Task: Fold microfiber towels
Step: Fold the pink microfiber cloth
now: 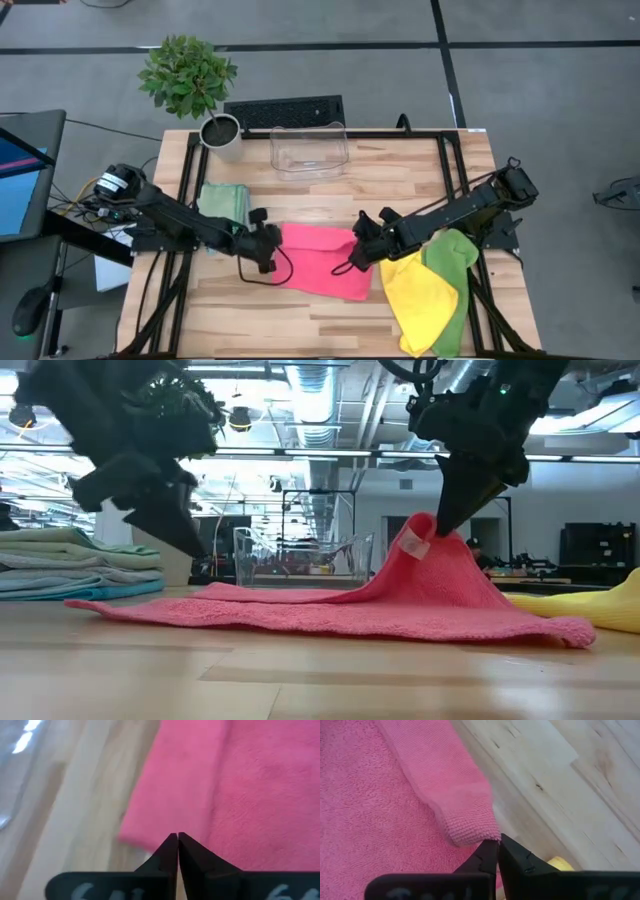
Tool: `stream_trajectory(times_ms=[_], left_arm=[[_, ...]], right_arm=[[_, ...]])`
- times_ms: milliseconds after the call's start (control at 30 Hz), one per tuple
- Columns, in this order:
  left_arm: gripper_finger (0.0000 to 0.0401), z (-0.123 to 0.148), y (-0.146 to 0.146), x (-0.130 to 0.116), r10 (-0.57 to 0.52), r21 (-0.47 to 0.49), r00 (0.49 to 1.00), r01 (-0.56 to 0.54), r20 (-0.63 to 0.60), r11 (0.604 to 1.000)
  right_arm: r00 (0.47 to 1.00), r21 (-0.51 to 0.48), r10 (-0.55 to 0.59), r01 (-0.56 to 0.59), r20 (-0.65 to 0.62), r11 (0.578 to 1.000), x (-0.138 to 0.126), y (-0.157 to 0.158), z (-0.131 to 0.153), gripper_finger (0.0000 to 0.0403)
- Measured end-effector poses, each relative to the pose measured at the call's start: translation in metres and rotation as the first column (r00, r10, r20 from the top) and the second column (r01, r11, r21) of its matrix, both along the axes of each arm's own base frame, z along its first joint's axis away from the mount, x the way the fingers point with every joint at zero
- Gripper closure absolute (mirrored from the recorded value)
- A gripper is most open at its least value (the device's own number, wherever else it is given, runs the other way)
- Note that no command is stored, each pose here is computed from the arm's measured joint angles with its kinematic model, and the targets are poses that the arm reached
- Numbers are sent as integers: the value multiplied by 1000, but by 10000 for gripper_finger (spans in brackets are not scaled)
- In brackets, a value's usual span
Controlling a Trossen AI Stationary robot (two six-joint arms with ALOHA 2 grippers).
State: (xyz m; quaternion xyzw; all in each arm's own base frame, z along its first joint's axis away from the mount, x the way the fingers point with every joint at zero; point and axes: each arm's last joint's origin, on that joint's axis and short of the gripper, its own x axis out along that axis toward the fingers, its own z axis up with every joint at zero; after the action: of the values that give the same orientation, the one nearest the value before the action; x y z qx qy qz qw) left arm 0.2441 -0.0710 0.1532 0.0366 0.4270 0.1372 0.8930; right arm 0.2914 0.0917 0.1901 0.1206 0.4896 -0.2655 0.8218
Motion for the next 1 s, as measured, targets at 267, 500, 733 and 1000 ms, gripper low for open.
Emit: stream_trajectory(times_ms=[267,500,733,1000], left_arm=[[291,0,5,6,-280,-115,959,273,-47,955],[205,-2,11,6,-260,-3,963,260,-70,966],[204,-16,14,-5,-271,-48,956,267,-109,963],[241,-16,14,-3,-282,-14,956,282,-78,959]], right_arm=[[1000,13,22,-22,-12,1000,0,1,0,368],[1000,16,24,-24,-14,1000,0,1,0,368],[1000,17,25,-25,-14,1000,0,1,0,368],[1000,22,26,-26,-17,999,0,1,0,368]])
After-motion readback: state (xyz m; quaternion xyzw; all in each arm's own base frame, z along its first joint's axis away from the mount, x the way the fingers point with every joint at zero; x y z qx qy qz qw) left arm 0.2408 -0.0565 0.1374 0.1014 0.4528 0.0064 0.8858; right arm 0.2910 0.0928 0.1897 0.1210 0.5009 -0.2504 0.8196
